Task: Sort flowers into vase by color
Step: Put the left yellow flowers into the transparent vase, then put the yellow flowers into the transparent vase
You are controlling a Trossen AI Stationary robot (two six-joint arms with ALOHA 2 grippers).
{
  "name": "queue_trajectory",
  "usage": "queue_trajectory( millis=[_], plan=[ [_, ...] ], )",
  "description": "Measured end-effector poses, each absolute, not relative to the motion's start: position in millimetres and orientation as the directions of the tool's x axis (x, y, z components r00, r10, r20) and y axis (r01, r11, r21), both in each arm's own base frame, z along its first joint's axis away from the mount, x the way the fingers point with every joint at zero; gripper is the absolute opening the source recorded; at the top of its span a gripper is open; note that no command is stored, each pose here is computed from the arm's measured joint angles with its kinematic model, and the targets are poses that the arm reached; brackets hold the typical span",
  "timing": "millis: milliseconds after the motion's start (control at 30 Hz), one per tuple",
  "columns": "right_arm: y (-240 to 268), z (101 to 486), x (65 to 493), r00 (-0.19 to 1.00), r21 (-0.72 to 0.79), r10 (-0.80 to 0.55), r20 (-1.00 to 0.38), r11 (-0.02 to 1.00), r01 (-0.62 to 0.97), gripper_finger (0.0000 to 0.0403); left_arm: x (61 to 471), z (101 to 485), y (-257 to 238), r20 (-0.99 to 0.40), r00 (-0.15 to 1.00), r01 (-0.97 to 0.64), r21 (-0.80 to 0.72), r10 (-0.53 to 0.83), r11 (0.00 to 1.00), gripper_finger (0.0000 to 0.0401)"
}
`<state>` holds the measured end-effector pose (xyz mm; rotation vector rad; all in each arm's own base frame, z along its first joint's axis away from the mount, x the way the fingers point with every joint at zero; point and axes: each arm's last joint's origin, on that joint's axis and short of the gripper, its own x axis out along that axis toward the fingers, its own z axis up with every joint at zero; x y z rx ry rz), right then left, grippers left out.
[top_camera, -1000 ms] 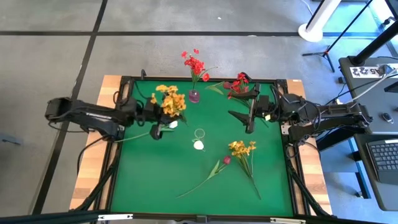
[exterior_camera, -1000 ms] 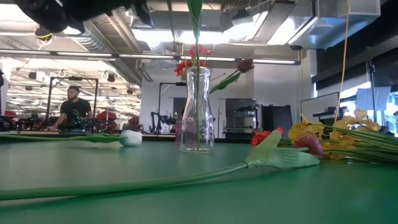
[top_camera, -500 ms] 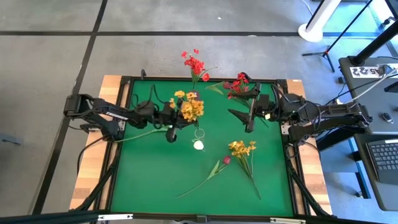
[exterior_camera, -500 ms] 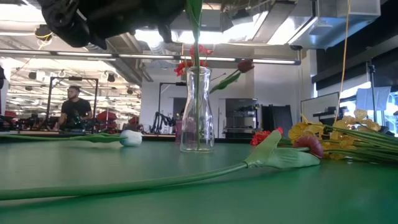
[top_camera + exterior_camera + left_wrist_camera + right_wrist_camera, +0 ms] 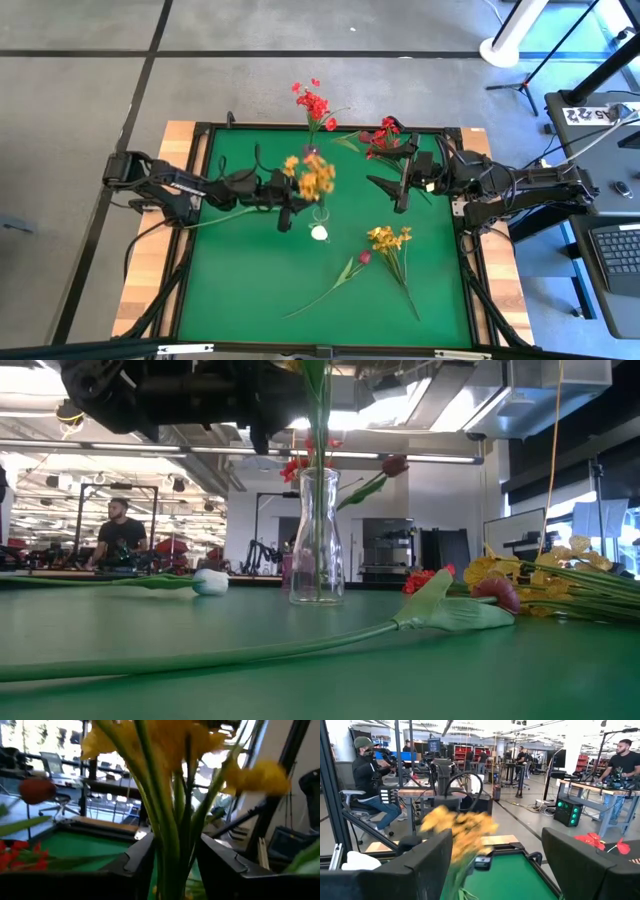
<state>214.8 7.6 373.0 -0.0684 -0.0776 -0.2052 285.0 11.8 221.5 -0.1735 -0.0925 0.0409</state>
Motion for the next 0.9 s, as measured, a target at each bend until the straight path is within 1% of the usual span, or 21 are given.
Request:
queue_trajectory(
  millis=[133, 300, 433, 533, 633, 767, 900],
  plan=[
    [6.6, 373.0, 214.4, 0.969, -0.057, -0.235, 0.083, 0.969, 0.24, 0.0303, 284.1, 218.9, 5.1, 0.038, 0.998, -0.038, -0.173, 0.045, 0.984, 0.0171],
    [5.3, 371.2, 212.9, 0.959, -0.06, -0.277, 0.059, 0.958, 0.28, 0.0303, 274.9, 223.6, 3.8, -0.044, 0.994, -0.11, -0.15, 0.105, 0.983, 0.0206],
    [3.0, 370.6, 205.7, 0.941, -0.062, -0.337, 0.025, 0.939, 0.338, 0.0303, 260.4, 231.6, 3.8, -0.123, 0.982, -0.159, -0.143, 0.142, 0.977, 0.0234],
    [1.6, 369.1, 200.6, 0.928, -0.056, -0.373, -0.005, 0.927, 0.372, 0.0303, 247.0, 238.4, 1.0, -0.173, 0.97, -0.193, -0.128, 0.17, 0.973, 0.0249],
    [1.2, 366.3, 193.1, 0.927, -0.006, -0.372, -0.054, 0.928, 0.372, 0.0303, 231.8, 245.2, -3.2, -0.216, 0.956, -0.225, -0.113, 0.197, 0.968, 0.0255],
    [1.8, 353.4, 188.6, 0.922, 0.071, -0.338, -0.189, 0.932, 0.356, 0.0303, 211.6, 249.8, -9.6, -0.28, 0.931, -0.266, -0.089, 0.233, 0.96, 0.0255],
    [4.1, 331.1, 187.9, 0.878, 0.145, -0.264, -0.399, 0.928, 0.344, 0.0303, 195.0, 253.9, -13.8, -0.313, 0.917, -0.293, -0.11, 0.247, 0.95, 0.0255]
  ],
)
